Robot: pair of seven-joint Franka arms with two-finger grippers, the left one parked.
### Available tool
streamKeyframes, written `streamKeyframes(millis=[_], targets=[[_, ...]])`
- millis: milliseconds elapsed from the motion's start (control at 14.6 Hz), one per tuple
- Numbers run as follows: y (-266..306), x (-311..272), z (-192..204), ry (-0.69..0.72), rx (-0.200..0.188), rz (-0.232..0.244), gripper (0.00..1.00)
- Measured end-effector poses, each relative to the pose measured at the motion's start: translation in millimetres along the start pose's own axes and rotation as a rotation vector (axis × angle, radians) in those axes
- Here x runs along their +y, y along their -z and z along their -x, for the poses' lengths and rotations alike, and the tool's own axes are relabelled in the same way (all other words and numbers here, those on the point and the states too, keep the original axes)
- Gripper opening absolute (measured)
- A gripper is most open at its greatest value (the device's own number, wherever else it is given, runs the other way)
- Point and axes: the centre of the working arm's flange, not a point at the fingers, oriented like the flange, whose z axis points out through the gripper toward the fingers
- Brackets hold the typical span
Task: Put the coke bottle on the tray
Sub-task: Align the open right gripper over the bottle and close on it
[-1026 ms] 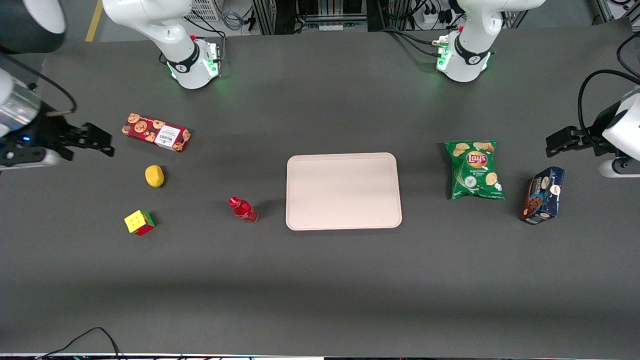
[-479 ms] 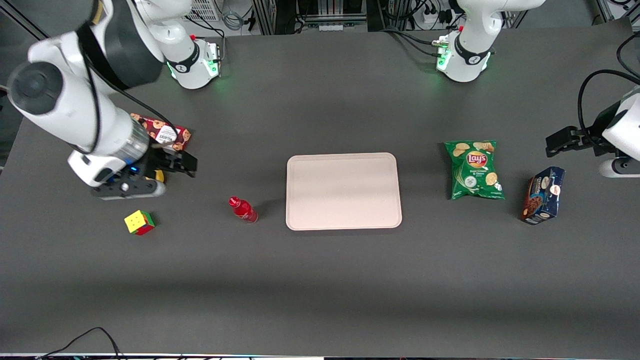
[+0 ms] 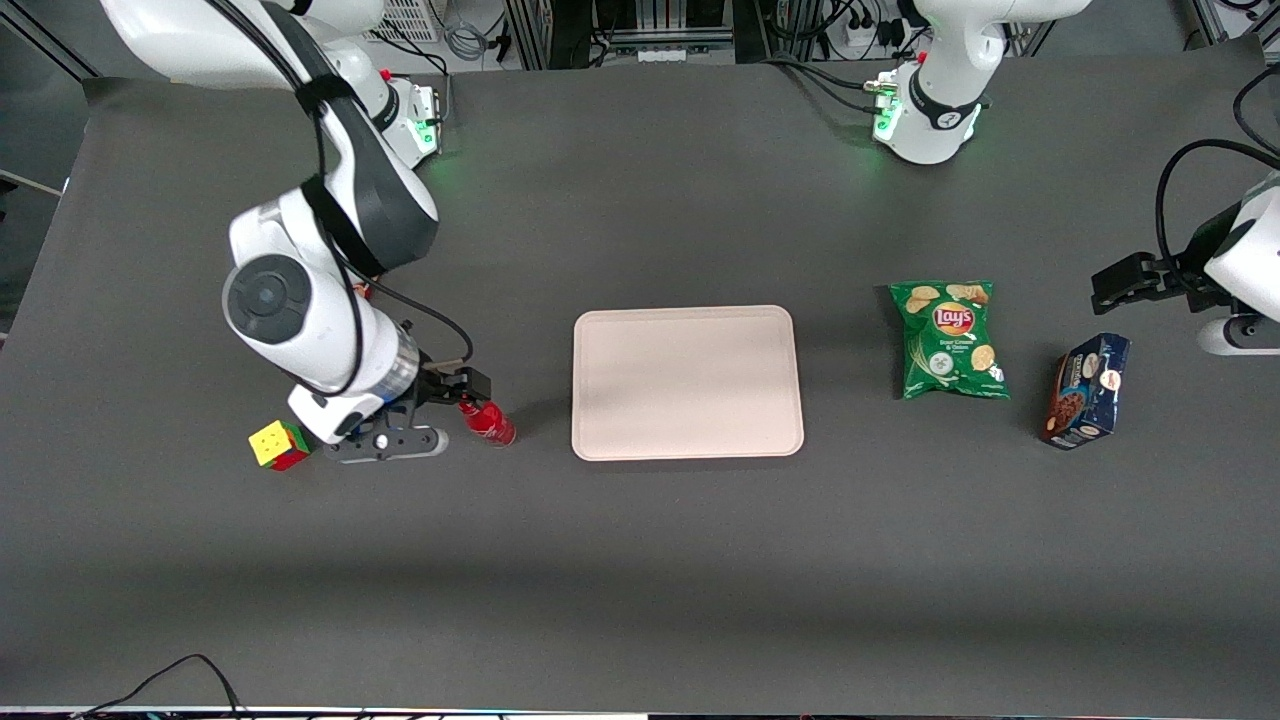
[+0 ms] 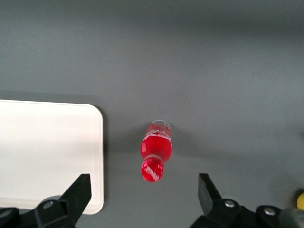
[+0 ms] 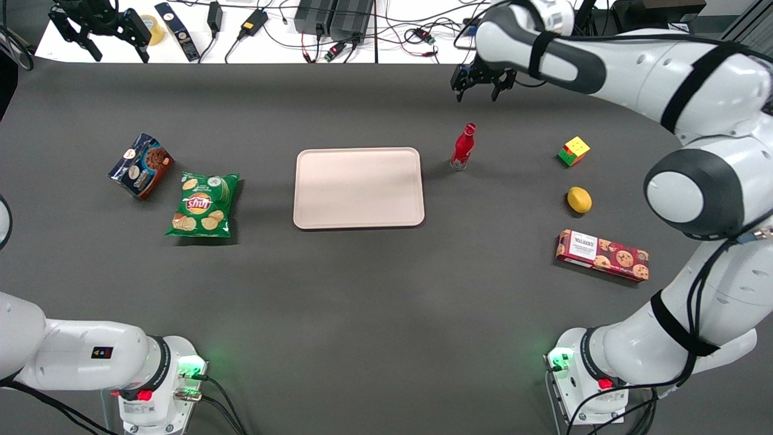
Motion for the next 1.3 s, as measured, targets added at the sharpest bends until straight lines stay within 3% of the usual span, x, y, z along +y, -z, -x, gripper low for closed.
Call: streamKeyframes(millis=[274,410,957,1299], targets=[[-51.9,-2.4,-5.6,0.008,0.003,-0.004,1.0],[-75.1,-1.0,0.6,0.011,-0.015,0.002,1.0],[-97.8,5.5,11.1,0.009,-0.038,0.012,1.0],[-94.2,5.7,13.3,0.01,-0.035,0.013,0.88]])
